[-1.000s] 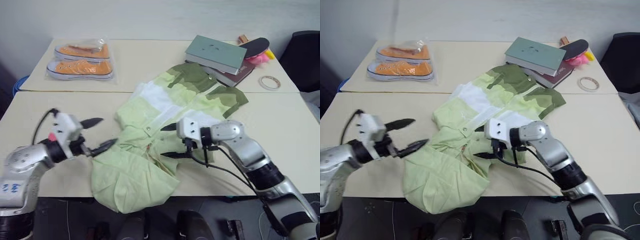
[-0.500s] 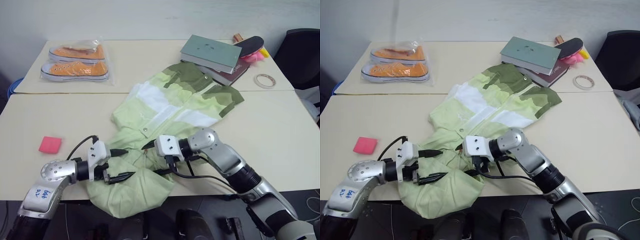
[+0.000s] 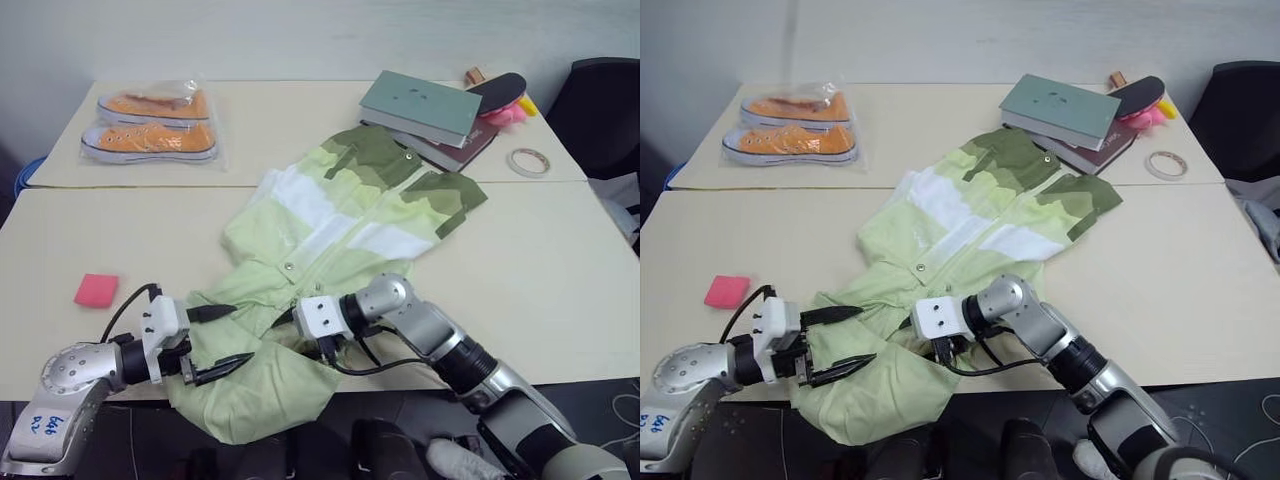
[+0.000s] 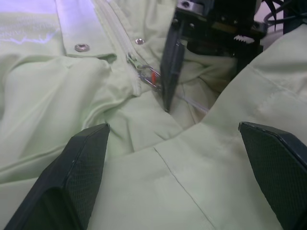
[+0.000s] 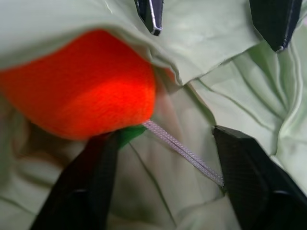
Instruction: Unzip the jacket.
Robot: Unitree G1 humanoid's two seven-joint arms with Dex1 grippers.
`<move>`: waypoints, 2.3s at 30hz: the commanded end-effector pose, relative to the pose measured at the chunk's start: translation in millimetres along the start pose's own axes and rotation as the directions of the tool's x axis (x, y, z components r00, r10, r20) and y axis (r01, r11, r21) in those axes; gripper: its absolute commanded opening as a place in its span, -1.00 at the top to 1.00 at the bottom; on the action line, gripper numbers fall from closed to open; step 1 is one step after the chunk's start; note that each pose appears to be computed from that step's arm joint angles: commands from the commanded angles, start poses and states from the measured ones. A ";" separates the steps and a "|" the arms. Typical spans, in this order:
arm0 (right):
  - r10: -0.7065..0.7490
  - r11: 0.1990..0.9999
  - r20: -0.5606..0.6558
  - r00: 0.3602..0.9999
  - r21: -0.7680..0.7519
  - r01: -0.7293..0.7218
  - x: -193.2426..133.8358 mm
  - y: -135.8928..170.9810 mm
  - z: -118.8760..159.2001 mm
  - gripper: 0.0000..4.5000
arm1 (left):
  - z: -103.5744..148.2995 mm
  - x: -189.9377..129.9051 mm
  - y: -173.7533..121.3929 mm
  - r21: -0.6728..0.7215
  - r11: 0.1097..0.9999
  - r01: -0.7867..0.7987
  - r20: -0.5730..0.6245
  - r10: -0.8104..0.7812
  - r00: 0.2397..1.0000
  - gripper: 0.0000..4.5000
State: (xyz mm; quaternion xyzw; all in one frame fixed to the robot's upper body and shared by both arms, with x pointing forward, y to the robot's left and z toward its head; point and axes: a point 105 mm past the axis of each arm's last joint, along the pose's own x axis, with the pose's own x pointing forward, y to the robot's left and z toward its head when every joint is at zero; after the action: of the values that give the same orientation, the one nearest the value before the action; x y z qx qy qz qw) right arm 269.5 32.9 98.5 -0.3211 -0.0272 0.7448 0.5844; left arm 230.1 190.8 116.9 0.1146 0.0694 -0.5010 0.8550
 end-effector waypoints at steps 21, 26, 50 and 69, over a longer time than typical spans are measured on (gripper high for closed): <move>-0.778 0.615 0.115 0.618 0.345 0.709 -96.9 -98.2 11.0 0.99 | 12.3 0.8 -13.3 0.045 0.999 0.013 0.053 -0.015 0.998 -1.00; -0.837 0.406 -0.084 0.542 0.569 0.715 -130.7 -94.5 -22.4 0.99 | 6.8 6.9 -5.5 0.047 0.999 -0.018 0.046 0.016 0.999 -1.00; -0.619 0.671 -0.038 0.785 0.494 0.553 -144.4 -99.8 4.6 -0.99 | 41.4 106.8 42.2 -0.083 0.974 -0.209 0.176 0.221 0.959 -1.00; -0.846 0.530 0.109 0.522 0.284 0.799 -184.2 -128.6 10.2 -0.99 | 61.9 71.1 16.9 0.033 0.971 -0.237 0.328 0.214 0.920 -1.00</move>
State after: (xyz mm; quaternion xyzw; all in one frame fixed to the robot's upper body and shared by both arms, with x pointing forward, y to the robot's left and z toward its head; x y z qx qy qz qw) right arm 404.0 -72.1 228.5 -0.0888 -0.1301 0.4085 0.8991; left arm 290.8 122.8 131.7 0.0584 -0.0406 -0.3951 0.9159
